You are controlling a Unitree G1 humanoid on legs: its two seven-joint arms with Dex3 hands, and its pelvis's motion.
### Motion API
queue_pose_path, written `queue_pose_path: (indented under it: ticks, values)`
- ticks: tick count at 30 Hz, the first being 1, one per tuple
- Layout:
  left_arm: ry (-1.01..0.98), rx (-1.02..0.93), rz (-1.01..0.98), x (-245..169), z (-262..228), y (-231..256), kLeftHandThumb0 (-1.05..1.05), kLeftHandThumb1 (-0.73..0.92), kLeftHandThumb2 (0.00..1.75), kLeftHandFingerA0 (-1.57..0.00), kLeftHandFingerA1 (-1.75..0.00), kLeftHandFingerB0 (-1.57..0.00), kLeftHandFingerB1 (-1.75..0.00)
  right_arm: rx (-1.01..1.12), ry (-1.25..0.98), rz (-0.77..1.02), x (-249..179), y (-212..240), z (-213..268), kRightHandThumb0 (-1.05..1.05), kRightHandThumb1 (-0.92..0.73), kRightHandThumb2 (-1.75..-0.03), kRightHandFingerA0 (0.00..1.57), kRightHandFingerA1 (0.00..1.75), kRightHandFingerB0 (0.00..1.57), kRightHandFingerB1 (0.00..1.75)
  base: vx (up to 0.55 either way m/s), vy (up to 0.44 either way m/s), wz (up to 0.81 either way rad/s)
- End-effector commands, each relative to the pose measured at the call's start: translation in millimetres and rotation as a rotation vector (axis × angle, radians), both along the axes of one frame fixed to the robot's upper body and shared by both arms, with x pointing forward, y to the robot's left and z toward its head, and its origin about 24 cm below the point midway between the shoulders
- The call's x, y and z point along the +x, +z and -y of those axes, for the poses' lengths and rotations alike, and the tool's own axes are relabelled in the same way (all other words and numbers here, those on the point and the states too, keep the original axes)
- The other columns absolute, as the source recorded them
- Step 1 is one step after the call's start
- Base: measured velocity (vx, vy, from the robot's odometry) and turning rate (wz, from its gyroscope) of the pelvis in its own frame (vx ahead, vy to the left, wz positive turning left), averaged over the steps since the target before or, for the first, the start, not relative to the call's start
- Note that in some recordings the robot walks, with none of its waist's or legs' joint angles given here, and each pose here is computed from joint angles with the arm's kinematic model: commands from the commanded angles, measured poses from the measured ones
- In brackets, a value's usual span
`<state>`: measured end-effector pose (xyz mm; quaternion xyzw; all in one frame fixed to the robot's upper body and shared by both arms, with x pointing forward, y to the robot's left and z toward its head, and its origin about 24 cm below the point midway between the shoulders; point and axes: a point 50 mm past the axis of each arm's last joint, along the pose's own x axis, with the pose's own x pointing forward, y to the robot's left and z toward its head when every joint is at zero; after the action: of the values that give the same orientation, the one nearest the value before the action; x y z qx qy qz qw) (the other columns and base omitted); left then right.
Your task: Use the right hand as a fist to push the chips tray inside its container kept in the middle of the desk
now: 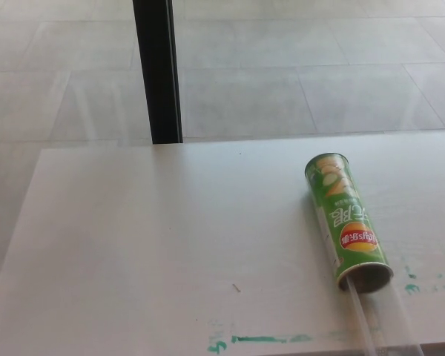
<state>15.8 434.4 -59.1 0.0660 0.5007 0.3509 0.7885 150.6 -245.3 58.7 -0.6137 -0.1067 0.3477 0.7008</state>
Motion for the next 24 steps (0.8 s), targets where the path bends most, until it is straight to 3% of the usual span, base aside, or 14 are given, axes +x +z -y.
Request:
queue_pose_path:
  ticks: [1,2,3,5,6,7,12,14,15,17,18,19,20,24]
  values:
    - [0.042,0.043,0.065,0.7,-15.5,16.6,-1.05,0.87,1.01,-0.64,-1.44,-0.35,-1.15,-0.085,0.18,0.074,-6.1,-9.5,-9.3,-0.71,-0.9,-0.69,0.82,1.39,0.61,0.52,0.0,0.0,0.0]
    - [0.034,0.045,0.053,1.1,-15.7,16.8,-1.05,0.79,1.24,-0.7,-1.28,-0.42,-1.02,-0.114,0.185,0.067,-4.1,-10.1,-12.0,-0.72,-0.92,-0.68,0.8,1.4,0.59,0.52,0.0,0.0,0.0]
    - [0.039,0.037,0.048,1.1,-15.8,16.7,-0.83,0.71,1.47,-0.85,-1.26,0.0,-0.74,-0.109,0.186,0.074,-2.9,-11.0,-13.5,-0.72,-0.91,-0.67,0.81,1.44,0.61,0.53,0.0,0.0,0.0]
    - [0.016,0.042,0.036,0.6,-15.6,16.8,-0.89,0.58,1.42,-0.87,-1.29,0.0,-0.77,-0.125,0.18,0.086,1.4,-15.0,-15.7,-0.74,-0.92,-0.68,0.83,1.5,0.61,0.53,0.0,0.0,0.0]
    - [0.028,0.044,0.036,0.8,-15.2,16.0,-1.05,0.87,0.98,-0.62,-1.38,-0.34,-1.09,-0.128,0.18,0.086,1.7,-14.9,-15.6,-0.74,-0.91,-0.67,0.83,1.51,0.6,0.53,0.0,0.0,0.0]
    - [0.031,0.044,0.034,0.9,-15.0,15.6,-1.05,0.89,0.97,-0.59,-1.36,-0.31,-1.06,-0.123,0.177,0.094,2.9,-16.0,-15.7,-0.75,-0.91,-0.67,0.85,1.53,0.61,0.53,0.0,0.0,0.0]
    - [0.012,0.047,0.029,-0.1,-14.6,15.6,-0.87,0.66,1.46,-0.92,-1.32,0.0,-0.77,-0.124,0.17,0.119,8.2,-16.8,-15.3,-0.73,-0.91,-0.67,0.85,1.57,0.61,0.53,0.0,0.0,0.0]
    - [0.024,0.043,0.036,-0.2,-14.5,15.4,-0.83,0.65,1.45,-0.82,-1.25,0.0,-0.75,-0.14,0.154,0.144,11.6,-15.6,-14.7,-0.78,-0.72,-1.04,0.94,1.34,0.56,0.63,0.0,0.0,0.0]
    - [0.008,0.043,0.03,-0.5,-14.5,15.7,-0.8,0.65,1.43,-0.64,-1.14,0.0,-0.74,-0.135,0.141,0.174,15.3,-15.2,-13.0,-0.76,-0.84,-0.74,0.89,1.58,0.6,0.54,0.0,0.0,0.0]
    - [0.007,0.039,0.034,-0.6,-14.5,15.8,-0.79,0.64,1.42,-0.65,-1.14,-0.01,-0.74,-0.14,0.141,0.188,18.4,-13.5,-11.9,-0.74,-0.86,-0.74,0.87,1.6,0.59,0.55,0.0,0.0,0.0]
    - [0.005,0.037,0.03,-0.8,-14.4,15.6,-0.79,0.67,1.45,-0.62,-1.12,0.0,-0.73,-0.138,0.135,0.205,21.4,-11.7,-11.0,-0.64,-0.72,-1.15,1.15,1.35,0.56,0.68,0.0,0.0,0.0]
    - [0.004,0.036,0.028,-0.9,-14.4,15.6,-0.79,0.67,1.45,-0.62,-1.12,0.0,-0.73,-0.137,0.133,0.213,22.6,-11.0,-10.6,-0.64,-0.72,-1.15,1.15,1.35,0.56,0.68,0.0,0.0,0.0]
    - [0.001,0.038,0.026,-0.9,-14.4,15.7,-0.8,0.66,1.44,-0.64,-1.13,0.0,-0.73,-0.138,0.131,0.214,23.3,-10.6,-10.3,-0.72,-0.9,-0.67,0.85,1.54,0.59,0.54,0.0,0.0,0.0]
    - [0.005,0.032,0.047,-0.9,-14.8,16.6,-0.83,0.68,1.46,-0.67,-1.17,0.0,-0.75,-0.156,0.124,0.213,31.5,-7.0,-6.4,-0.73,-0.92,-0.69,0.84,1.52,0.57,0.53,0.0,0.0,0.0]
